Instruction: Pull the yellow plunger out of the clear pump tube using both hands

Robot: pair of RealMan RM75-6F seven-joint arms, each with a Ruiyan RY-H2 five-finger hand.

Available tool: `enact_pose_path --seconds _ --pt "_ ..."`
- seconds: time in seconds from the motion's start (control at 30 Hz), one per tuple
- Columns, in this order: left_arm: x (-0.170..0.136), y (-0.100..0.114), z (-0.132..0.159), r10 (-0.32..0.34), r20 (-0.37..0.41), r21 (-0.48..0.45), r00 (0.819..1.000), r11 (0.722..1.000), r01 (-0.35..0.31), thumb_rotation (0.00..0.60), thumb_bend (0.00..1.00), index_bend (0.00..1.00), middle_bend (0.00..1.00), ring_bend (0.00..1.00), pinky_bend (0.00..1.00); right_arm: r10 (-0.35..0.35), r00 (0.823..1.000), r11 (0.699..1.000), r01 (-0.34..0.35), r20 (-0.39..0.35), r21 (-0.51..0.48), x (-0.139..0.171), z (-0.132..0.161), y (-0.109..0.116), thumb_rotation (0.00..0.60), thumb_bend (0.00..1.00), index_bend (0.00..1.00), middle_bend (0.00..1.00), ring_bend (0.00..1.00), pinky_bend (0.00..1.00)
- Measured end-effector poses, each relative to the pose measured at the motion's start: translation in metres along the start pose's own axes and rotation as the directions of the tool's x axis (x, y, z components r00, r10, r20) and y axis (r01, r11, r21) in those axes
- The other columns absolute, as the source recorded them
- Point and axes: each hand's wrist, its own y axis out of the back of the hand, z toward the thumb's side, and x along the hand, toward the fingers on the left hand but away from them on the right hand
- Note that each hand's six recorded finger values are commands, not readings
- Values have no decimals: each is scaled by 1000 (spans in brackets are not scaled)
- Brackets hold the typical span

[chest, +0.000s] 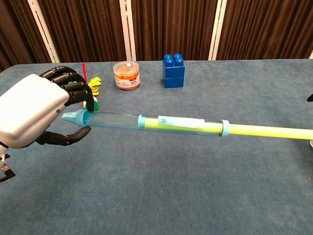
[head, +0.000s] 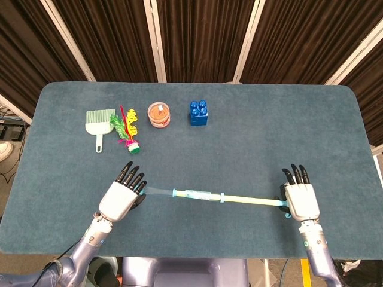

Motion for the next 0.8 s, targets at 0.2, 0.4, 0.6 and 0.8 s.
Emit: enact_pose_path --seconds 0.2,0.4,0.6,0.8 --pt "-3 4 -7 3 -11 3 1000 1000 -3 600 562 695 346 197 160 -12 1000 1000 12 25 1 -3 -11 6 600 376 818 195 0 20" --pt "-5 8 -12 6 -20 8 1000 1000 -6 600 562 695 346 197 160 -19 999 1000 19 48 1 -5 -22 11 600 376 817 195 0 20" --pt "-8 11 -17 8 -23 23 1000 1000 -8 600 561 695 346 197 160 -24 998 1000 23 59 10 -6 -29 14 600 375 817 196 0 20" --pt "-14 14 -24 13 -31 35 999 999 -12 600 561 695 346 197 160 -31 996 999 29 83 20 -8 -40 18 600 377 817 196 0 20"
